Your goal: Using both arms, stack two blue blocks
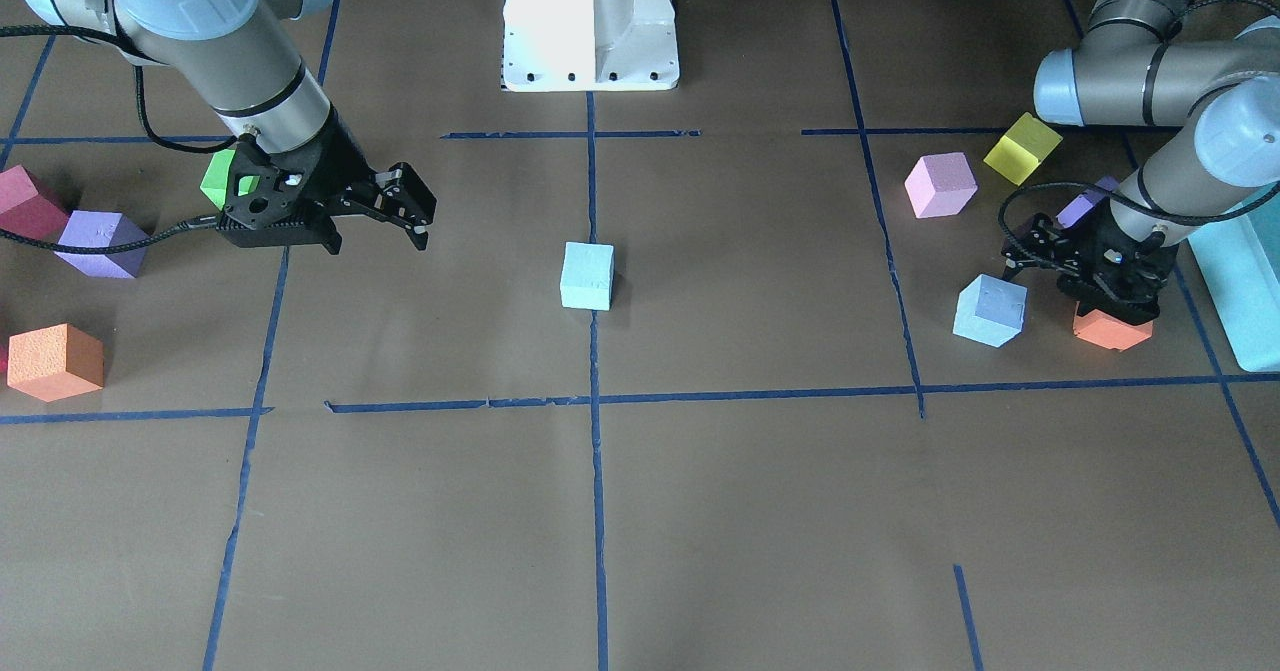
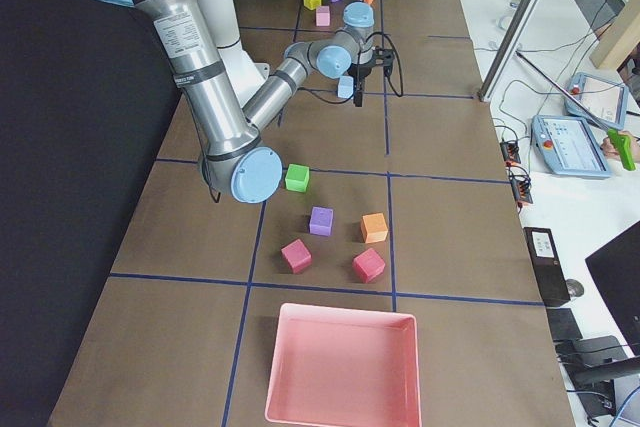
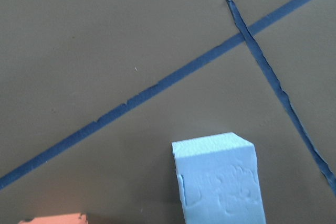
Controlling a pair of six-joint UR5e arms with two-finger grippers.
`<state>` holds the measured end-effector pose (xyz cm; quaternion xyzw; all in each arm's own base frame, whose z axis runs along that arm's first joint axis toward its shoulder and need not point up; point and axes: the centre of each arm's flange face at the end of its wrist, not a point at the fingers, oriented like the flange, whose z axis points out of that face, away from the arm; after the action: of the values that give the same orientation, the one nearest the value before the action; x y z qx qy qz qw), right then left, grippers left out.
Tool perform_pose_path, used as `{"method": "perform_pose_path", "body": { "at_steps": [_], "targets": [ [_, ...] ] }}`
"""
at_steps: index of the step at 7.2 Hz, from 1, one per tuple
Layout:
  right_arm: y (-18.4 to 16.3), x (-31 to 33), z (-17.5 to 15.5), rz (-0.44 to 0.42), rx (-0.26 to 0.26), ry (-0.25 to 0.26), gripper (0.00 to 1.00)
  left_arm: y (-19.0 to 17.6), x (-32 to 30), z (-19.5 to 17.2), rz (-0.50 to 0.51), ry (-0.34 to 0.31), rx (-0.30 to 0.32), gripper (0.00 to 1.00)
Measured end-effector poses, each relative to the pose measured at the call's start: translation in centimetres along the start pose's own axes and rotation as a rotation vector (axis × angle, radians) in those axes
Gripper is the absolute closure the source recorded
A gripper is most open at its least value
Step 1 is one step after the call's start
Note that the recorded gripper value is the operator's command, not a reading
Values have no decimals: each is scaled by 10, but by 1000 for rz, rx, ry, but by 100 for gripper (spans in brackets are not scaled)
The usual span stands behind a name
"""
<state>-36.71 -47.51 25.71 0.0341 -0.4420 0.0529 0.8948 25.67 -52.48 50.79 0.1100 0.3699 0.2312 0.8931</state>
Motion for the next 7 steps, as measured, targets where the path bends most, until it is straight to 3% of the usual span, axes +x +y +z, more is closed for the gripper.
{"method": "perform_pose_path", "body": {
  "at_steps": [5, 7],
  "targets": [
    [-1, 2, 6, 4, -6, 10, 0, -15, 19, 17, -161, 8, -7, 1],
    [-2, 2, 7, 4, -6, 11, 0, -15, 32, 29, -176, 13, -26, 1]
  ]
}}
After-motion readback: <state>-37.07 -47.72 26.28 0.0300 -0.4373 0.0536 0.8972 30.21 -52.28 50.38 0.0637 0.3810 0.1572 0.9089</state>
